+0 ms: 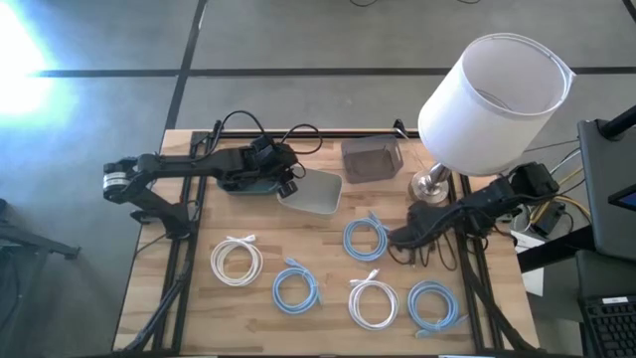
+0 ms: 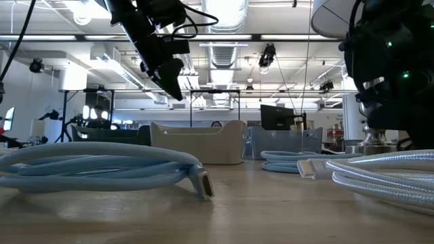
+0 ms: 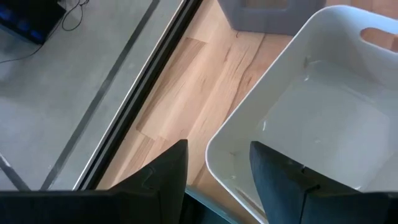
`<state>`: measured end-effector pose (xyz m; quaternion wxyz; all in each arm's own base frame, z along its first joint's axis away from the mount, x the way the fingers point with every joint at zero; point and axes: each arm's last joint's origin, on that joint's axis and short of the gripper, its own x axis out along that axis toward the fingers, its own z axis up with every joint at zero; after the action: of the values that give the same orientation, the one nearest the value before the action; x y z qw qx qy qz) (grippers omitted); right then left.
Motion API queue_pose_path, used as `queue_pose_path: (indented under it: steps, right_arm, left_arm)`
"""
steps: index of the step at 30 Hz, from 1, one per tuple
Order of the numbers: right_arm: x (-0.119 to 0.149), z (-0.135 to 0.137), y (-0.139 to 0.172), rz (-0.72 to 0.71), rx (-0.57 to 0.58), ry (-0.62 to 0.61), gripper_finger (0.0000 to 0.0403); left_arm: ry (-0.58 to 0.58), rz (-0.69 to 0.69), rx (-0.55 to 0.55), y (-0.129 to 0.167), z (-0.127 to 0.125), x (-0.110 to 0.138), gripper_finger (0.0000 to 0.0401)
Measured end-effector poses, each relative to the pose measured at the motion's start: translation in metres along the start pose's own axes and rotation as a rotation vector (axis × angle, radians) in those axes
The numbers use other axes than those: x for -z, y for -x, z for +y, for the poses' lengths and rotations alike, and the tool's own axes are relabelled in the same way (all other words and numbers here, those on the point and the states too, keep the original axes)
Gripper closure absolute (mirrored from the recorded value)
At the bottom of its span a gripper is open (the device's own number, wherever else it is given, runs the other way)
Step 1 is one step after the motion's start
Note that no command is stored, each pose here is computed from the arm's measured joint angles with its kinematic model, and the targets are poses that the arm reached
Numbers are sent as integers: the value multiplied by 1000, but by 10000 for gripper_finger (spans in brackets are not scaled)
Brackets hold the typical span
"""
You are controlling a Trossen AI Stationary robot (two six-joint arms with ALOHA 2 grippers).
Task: Pick & Place USB Port
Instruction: Put the black charger cable into the gray bin
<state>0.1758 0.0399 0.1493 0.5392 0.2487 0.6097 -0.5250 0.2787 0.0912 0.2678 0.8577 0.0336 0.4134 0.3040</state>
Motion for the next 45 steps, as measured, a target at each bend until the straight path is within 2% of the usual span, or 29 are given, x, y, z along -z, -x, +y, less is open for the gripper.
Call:
queue_pose_path:
  steps: [4,9,12,20,26,29,35,40,45]
  right_arm:
    - [-1,4,4,2,-58,83,383]
    - [-5,10,20,-17,-133,142,388]
    - [-8,13,35,-63,-188,162,388]
    - [-10,25,83,-367,-289,274,389]
    - [-16,35,109,-566,-376,322,389]
    - [-18,44,117,-639,-448,380,389]
    - [-23,60,132,-799,-575,511,389]
    - [-27,67,143,-902,-636,558,390]
    - [-29,68,143,-931,-630,586,390]
  left_arm:
    - [14,-2,11,0,0,0,224]
    - [49,-17,84,0,-2,-2,224]
    - [71,-44,187,1,-6,-5,224]
    - [115,-218,574,15,-31,-23,224]
    - [129,-398,704,37,-59,-37,224]
    - [151,-463,716,47,-73,-41,224]
    - [163,-481,589,51,-96,-38,224]
    - [177,-515,619,46,-114,-39,224]
    - [239,-506,646,38,-124,-40,224]
